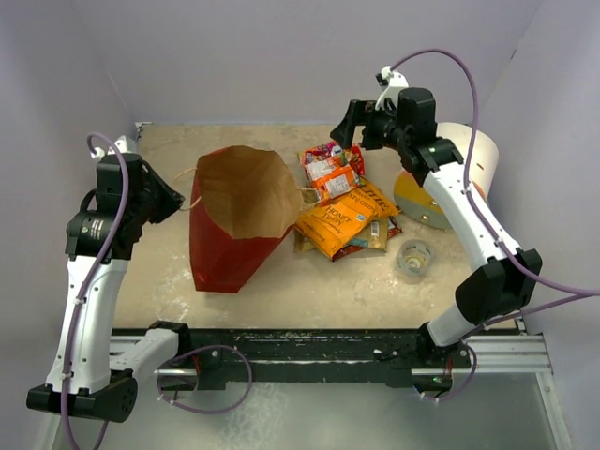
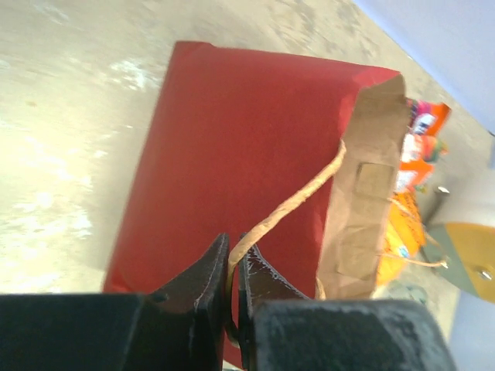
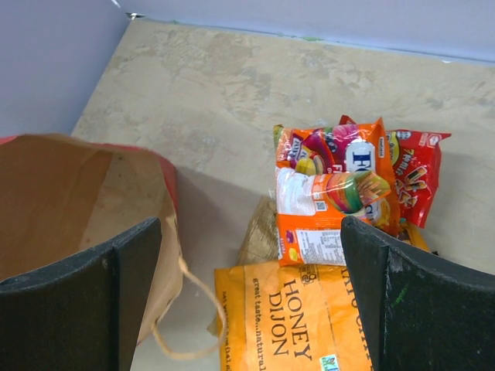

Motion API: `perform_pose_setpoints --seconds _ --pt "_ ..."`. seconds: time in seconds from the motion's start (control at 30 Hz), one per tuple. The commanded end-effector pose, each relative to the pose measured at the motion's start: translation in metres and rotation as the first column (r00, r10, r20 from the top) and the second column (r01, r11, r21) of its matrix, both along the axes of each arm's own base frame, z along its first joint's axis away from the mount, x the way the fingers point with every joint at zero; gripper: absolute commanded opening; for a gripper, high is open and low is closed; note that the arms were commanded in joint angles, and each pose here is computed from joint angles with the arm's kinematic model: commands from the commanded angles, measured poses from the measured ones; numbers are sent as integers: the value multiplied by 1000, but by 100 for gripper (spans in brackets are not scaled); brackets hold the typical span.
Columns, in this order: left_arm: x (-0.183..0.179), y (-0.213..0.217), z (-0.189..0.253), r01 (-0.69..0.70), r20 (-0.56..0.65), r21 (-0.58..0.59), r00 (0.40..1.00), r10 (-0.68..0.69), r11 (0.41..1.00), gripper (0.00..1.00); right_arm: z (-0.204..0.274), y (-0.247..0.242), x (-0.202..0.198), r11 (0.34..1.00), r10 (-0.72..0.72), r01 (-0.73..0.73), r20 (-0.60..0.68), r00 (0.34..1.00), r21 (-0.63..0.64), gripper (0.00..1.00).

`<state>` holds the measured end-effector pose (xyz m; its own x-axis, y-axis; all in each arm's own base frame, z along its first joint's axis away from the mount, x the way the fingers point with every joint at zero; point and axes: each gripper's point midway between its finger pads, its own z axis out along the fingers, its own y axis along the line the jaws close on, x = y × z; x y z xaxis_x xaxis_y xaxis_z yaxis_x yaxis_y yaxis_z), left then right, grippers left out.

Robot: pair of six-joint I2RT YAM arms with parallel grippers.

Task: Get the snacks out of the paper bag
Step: Adjust the paper bag at the center of the board.

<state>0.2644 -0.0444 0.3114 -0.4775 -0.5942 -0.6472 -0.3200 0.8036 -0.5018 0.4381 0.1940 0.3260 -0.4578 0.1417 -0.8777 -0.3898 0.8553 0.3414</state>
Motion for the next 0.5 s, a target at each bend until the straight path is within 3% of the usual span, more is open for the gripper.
perform_pose_setpoints --seconds 0.0,0.17,0.47 --pt "-13 45 8 -136 -10 197 990 141 971 14 45 9 -19 995 83 -89 117 990 53 99" --pt "-31 67 15 -217 29 269 976 217 939 26 53 9 -32 992 105 -113 122 987 62 100" --pt "-52 63 23 -218 39 228 976 215 949 56 53 -3 -76 991 114 -120 101 988 59 100"
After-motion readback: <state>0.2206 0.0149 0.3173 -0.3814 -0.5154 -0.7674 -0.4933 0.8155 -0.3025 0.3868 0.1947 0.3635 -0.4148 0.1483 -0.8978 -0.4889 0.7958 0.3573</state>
